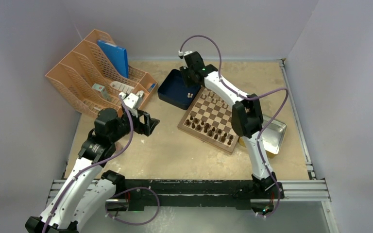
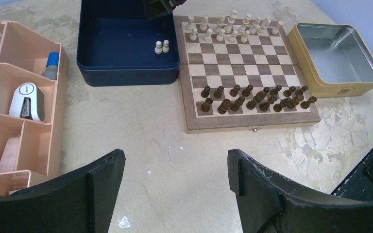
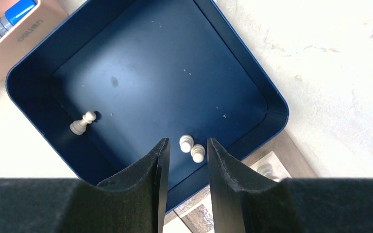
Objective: Set up the chess pieces on the board
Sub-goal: Pick up the chess piece from the storage box.
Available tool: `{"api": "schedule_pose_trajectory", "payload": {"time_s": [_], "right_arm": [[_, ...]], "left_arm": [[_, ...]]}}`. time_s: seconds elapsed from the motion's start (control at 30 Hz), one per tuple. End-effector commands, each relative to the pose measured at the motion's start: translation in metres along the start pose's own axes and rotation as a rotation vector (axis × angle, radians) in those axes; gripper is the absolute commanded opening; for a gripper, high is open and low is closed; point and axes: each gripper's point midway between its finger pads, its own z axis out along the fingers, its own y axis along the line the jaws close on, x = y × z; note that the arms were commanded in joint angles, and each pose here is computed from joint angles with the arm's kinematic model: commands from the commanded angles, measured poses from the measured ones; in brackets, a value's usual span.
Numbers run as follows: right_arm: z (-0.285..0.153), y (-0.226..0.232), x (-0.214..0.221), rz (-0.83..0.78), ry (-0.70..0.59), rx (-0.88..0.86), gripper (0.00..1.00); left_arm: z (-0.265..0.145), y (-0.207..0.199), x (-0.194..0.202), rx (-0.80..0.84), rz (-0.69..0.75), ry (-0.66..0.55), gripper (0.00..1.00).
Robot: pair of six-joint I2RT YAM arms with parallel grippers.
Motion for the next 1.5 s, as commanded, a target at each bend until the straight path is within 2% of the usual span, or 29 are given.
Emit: {"api": "schedule_pose_trajectory", "payload": {"time_s": [0.0, 0.33, 0.63, 1.47], "right_arm": [[-0.012, 0.009, -0.010, -0.087, 0.010, -0.035, 0.37], [-0.003, 0.018, -0.001, -0.130, 0.036, -0.048, 0.37], [0.009, 0.011, 0.021, -0.171, 0.113, -0.010, 0.37], [0.025, 0.007, 0.040, -0.204, 0.173, 0.002, 0.34]], "left_arm": [[-0.005, -0.002, -0.024, -0.004, 0.023, -0.064, 0.76], [-0.005, -0.001, -0.025, -0.012, 0.028, -0.067, 0.76], [-0.006, -0.001, -0.026, -0.017, 0.033, -0.074, 0.76], [-0.008, 0.000, -0.028, -0.019, 0.042, -0.080, 0.76]]}}
